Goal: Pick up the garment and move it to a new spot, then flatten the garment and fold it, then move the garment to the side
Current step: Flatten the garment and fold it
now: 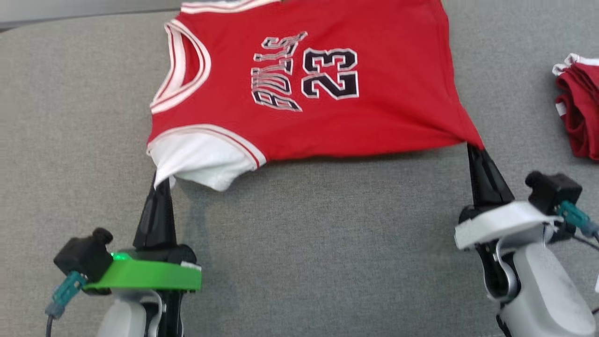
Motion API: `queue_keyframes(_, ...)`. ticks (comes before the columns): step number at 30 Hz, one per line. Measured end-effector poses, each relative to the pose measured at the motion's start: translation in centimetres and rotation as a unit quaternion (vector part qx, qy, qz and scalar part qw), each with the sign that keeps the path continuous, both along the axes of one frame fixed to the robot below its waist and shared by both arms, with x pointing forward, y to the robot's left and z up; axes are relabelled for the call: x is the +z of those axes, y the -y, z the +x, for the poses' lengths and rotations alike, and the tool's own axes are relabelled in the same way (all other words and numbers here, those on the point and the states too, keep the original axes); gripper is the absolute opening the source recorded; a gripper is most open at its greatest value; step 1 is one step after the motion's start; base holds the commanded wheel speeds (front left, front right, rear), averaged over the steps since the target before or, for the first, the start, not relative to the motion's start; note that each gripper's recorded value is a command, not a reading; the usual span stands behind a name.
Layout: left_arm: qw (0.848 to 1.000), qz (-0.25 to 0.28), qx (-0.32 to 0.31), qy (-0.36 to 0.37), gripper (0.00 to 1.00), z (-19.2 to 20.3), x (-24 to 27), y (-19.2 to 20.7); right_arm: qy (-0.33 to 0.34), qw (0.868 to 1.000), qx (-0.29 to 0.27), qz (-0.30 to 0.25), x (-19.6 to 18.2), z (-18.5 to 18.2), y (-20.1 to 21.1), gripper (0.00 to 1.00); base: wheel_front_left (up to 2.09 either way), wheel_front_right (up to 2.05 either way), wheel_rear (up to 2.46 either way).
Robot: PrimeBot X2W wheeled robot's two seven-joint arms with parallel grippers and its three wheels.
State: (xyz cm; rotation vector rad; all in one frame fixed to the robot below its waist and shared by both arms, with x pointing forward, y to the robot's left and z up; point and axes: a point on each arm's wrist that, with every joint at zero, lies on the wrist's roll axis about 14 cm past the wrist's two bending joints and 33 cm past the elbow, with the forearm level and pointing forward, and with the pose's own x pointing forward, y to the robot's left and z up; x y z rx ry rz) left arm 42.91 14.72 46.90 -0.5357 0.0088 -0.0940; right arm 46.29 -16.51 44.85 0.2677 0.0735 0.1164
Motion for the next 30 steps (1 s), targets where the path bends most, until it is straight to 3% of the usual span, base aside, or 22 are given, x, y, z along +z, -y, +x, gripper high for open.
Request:
queue_keyframes(7, 1.0, 0.003, -0.002, 0.006, 0.0, -5.1, 2.1, -0.8, 0.0, 1.0, -0.001, 0.004, 1.2, -6.2, 0.1, 0.0, 0.0, 0.0, 0.0)
queue_keyframes(14, 1.0, 0.006, -0.016, -0.004, 0.0, -9.2, 3.2, -1.0, -0.001, 1.0, 0.006, -0.002, 3.1, -10.1, -0.1, 0.0, 0.0, 0.0, 0.0)
queue_keyframes(18, 1.0, 0.008, -0.019, -0.02, 0.0, -10.5, 2.8, -1.1, -0.014, 1.0, 0.01, 0.0, 3.2, -11.5, -0.4, 0.0, 0.0, 0.0, 0.0)
queue_keyframes(30, 0.994, 0.008, -0.04, -0.099, 0.0, -10.8, -1.6, -0.4, -0.085, 0.996, -0.001, 0.017, -1.0, -12.6, -0.7, 0.0, 0.0, 0.0, 0.0)
